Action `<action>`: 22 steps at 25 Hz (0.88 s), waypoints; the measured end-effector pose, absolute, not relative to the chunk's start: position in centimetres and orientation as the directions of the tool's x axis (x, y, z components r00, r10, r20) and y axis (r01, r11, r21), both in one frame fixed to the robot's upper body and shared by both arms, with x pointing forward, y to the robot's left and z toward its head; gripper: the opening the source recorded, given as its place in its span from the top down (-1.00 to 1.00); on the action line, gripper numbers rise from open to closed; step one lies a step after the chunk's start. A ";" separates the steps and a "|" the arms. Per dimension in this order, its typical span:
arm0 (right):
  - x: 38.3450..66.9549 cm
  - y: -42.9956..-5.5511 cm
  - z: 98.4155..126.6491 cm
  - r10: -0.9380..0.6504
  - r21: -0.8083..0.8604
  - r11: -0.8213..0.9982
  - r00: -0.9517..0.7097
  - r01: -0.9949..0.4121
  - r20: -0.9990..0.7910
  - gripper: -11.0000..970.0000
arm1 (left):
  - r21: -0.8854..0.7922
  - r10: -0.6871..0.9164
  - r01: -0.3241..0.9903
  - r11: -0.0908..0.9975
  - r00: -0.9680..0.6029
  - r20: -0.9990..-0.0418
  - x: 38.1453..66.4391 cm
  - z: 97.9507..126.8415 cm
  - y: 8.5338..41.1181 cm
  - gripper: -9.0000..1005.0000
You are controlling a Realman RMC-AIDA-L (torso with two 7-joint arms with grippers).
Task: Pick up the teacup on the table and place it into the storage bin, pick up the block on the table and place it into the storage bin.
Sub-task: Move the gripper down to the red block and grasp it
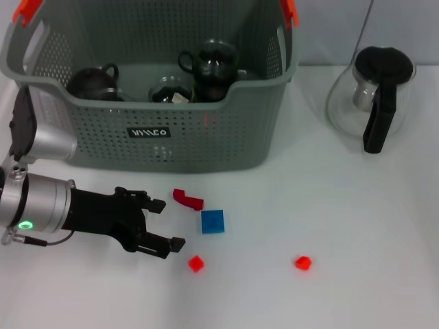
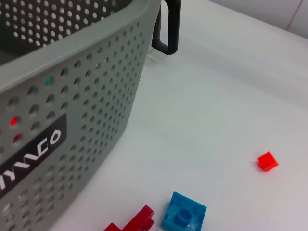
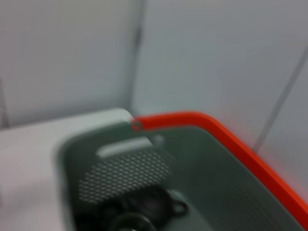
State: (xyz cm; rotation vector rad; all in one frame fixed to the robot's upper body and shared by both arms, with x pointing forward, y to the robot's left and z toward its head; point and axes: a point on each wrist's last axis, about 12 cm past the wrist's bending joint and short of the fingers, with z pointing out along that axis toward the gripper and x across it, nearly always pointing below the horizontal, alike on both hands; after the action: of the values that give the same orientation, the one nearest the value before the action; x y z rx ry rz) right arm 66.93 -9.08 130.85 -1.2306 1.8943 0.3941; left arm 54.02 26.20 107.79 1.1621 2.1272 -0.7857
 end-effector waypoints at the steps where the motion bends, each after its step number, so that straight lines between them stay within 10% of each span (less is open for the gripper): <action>1: 67.5 -9.1 130.1 -0.618 -0.179 0.482 -0.188 -0.857 -0.763 0.61 | -0.217 0.523 0.868 0.446 -0.449 -0.724 54.0 107.8 26.2 -0.68; 5: 68.4 -9.1 128.3 -0.651 -0.236 0.502 -0.184 -0.832 -0.737 0.61 | -0.219 0.522 0.868 0.446 -0.451 -0.724 54.0 107.8 26.2 -0.67; 11: 67.8 -9.7 127.9 -0.668 -0.266 0.486 -0.158 -0.832 -0.728 0.07 | -0.220 0.522 0.868 0.446 -0.451 -0.724 54.0 107.8 26.2 -0.67; 22: 58.0 -16.3 126.0 -0.696 -0.031 0.287 -0.186 -0.957 -0.694 -0.58 | -0.212 0.526 0.872 0.441 -0.443 -0.726 54.2 108.1 26.1 -0.67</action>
State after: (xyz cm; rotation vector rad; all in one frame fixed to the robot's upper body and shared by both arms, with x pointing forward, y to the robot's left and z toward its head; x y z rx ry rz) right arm 58.00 -16.32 126.05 -1.4754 1.9568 0.5600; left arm 54.23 26.13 108.08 1.1688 2.1209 -0.7856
